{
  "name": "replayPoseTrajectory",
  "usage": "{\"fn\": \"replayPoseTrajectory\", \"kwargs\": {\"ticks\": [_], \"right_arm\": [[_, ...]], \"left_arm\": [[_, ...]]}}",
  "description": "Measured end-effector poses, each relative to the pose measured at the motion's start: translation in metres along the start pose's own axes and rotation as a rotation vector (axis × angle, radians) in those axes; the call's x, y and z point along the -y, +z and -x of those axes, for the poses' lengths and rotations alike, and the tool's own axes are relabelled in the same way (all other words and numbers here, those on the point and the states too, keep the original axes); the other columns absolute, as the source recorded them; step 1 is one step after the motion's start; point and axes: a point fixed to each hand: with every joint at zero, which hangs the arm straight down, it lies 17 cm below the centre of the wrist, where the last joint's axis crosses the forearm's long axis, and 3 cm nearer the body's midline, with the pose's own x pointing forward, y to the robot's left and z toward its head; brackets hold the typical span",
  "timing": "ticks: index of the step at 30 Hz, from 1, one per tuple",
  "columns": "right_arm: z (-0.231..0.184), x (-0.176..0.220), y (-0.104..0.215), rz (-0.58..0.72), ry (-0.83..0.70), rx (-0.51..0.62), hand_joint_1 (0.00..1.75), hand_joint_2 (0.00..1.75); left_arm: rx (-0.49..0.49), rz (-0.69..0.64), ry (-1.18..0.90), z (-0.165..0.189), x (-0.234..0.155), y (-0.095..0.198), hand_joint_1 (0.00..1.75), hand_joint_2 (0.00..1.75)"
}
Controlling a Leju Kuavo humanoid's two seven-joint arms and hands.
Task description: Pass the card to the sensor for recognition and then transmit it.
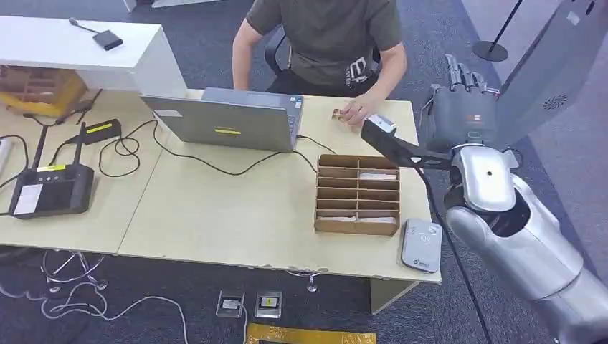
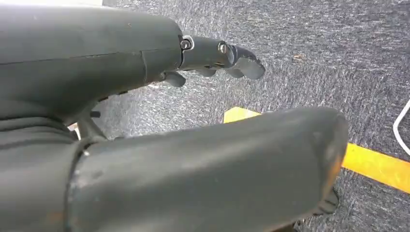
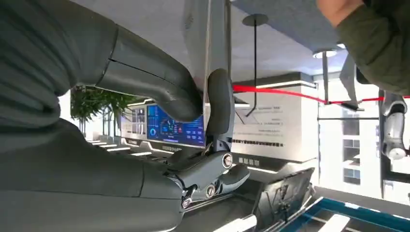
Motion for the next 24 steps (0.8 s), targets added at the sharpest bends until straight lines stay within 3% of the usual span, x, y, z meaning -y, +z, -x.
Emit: {"fn": "replayPoseTrajectory", "kwargs": {"ticks": [11, 16, 24], "right_arm": [[-0.051, -0.009, -0.015, -0.047, -0.074, 0.063, 1.75, 1.75], [-0.097, -0.017, -0.013, -0.123, -0.183, 0.137, 1.75, 1.75], [-0.155, -0.004, -0.011, -0.132, -0.161, 0.231, 1.75, 1.75]], "left_arm": [[-0.012, -0.012, 0.029, 0.001, -0.001, 0.0, 0.0, 0.0], [-0.022, -0.034, 0.054, 0.002, -0.004, 0.0, 0.0, 0.0], [-0.04, -0.054, 0.097, 0.004, -0.005, 0.0, 0.0, 0.0]]}}
